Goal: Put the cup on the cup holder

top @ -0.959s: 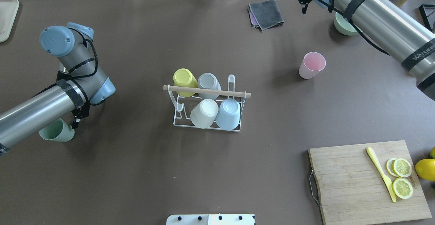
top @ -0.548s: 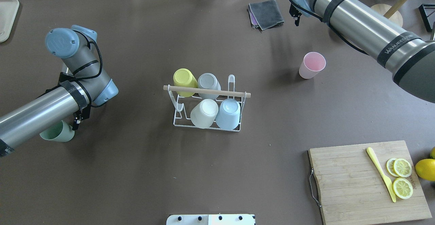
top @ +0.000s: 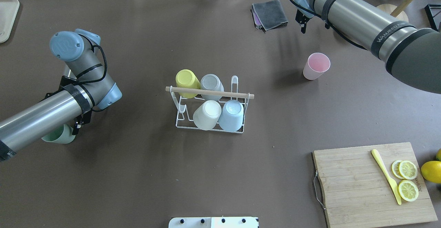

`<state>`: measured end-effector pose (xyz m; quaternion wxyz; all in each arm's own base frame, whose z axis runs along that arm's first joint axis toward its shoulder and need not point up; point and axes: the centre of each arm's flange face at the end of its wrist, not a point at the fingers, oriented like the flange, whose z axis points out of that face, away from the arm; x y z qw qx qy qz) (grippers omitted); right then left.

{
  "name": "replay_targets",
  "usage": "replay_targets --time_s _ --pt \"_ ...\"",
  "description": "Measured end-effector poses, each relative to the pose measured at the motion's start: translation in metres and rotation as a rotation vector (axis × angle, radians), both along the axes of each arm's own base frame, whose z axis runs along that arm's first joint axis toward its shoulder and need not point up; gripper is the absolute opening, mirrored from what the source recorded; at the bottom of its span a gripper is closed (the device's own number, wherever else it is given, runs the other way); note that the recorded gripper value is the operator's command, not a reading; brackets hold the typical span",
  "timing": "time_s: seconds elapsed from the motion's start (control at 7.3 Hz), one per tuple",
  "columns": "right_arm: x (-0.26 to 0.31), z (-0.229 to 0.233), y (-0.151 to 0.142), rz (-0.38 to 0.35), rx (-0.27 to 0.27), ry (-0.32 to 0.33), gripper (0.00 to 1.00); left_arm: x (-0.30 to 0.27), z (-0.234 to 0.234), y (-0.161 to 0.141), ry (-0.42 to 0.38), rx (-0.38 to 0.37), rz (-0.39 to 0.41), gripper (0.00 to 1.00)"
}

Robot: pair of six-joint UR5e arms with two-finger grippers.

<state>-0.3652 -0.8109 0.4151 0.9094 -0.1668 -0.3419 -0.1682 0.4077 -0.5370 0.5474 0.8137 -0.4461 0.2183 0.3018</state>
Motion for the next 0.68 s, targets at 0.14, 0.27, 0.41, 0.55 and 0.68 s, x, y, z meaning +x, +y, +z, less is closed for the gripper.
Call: replay_targets --time_s 0.14,0.27,0.41,0.55,0.68 --pt "-0.003 0.005 0.003 -0.004 -0.029 -0.006 1.00 0.000 -0.001 0.000 -0.002 -0.003 0.001 0.98" --pt "-0.009 0.008 0.008 -0.009 -0.054 -0.015 1.00 -0.001 -0.002 0.001 -0.004 -0.005 0.002 0.98" --pt "-0.016 0.012 0.013 -0.012 -0.080 -0.029 1.00 -0.001 -0.003 0.001 -0.008 -0.009 0.003 0.98" --pt "-0.020 0.016 0.018 -0.011 -0.109 -0.042 1.00 0.000 -0.003 0.002 -0.012 -0.013 0.006 0.98" --pt "-0.022 0.020 0.021 -0.011 -0.133 -0.046 1.00 0.000 -0.003 0.004 -0.015 -0.016 0.009 0.98"
